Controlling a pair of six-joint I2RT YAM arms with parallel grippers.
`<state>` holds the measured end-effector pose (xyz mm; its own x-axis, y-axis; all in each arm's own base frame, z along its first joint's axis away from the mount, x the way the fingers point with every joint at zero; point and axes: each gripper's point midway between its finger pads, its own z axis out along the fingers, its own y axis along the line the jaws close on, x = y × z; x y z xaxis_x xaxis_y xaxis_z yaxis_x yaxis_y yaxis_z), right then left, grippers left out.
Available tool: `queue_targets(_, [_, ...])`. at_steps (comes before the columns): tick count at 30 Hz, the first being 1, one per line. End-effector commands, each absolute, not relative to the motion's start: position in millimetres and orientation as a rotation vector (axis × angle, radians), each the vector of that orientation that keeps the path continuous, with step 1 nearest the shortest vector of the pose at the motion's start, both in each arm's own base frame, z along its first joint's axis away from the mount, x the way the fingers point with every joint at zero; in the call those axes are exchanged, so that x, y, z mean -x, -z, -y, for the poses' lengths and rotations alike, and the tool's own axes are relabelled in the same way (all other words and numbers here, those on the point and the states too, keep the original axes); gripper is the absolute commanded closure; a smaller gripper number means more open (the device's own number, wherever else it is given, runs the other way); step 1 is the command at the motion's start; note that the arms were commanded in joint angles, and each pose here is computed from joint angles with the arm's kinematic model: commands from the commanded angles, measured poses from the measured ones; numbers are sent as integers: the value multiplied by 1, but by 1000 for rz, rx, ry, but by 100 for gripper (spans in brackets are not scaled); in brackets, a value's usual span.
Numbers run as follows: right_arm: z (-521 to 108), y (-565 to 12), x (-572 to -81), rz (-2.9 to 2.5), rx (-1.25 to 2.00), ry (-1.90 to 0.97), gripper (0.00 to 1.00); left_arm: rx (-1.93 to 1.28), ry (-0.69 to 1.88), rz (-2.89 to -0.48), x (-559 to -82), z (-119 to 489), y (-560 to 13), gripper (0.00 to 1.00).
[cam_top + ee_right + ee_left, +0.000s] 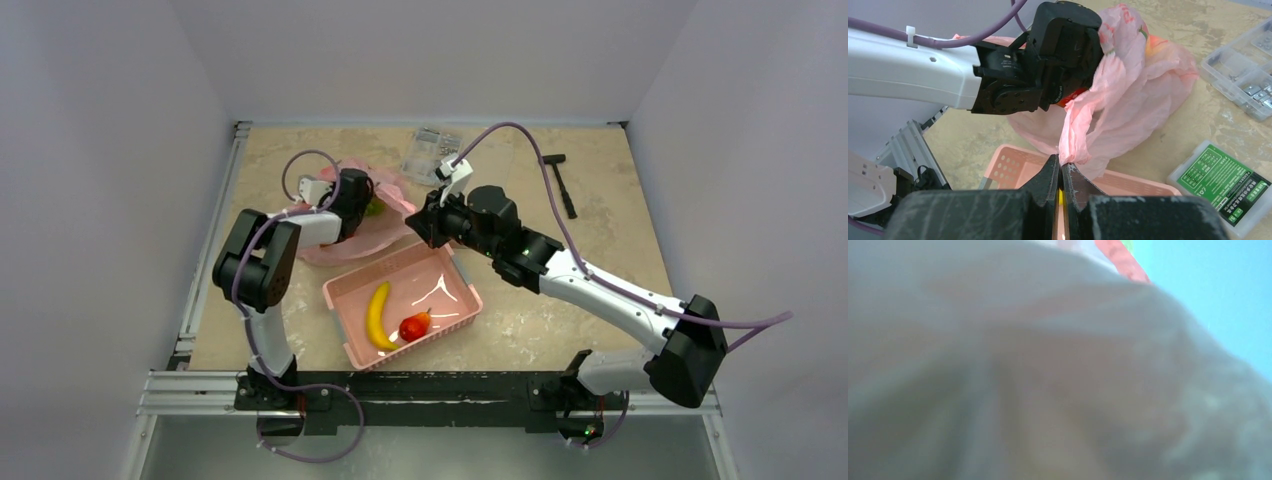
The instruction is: Take the fake fruits out of the plastic bag
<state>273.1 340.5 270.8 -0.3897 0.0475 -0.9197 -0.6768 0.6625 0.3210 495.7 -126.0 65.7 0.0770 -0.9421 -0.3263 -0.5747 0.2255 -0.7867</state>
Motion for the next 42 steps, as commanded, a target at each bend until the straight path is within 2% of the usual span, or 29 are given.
queue_targets(1, [-347,-308,-276,-1712,491,-891,100,1311,602,-1662,-492,128,-91,49])
queue_targets(4, [-346,-310,-276,-1709,489,-894,100,1211,651,-1683,-487,134,-102,37])
queue_targets(10, [-345,-311,-275,-1705,488,-895,100,1071,620,-1775,-465,134,-113,28])
queue_targets(15, [-345,-307,-274,-1709,486,-900,100,1162,500,-1843,-434,116,-102,30])
queue_targets(21, [-347,-309,-273,-1705,488,-911,100,1295,421,-1802,-420,98,-86,43])
queue_targets(26, [-346,-309,-272,-1707,490,-911,100,1375,215,-1880,-411,83,-65,26])
queue_targets(32, [-346,-310,-272,-1707,489,-911,100,1675,166,-1753,-400,68,-41,18])
queue_targets(38, [-345,-312,-271,-1710,494,-910,100,1794,195,-1593,-415,62,-42,19])
queue_targets(40, [-343,-313,-270,-1708,493,-909,100,1789,175,-1567,-420,58,-46,28])
queue_targets(42, [-343,-315,-269,-1705,493,-911,100,1791,180,-1544,-423,56,-47,43])
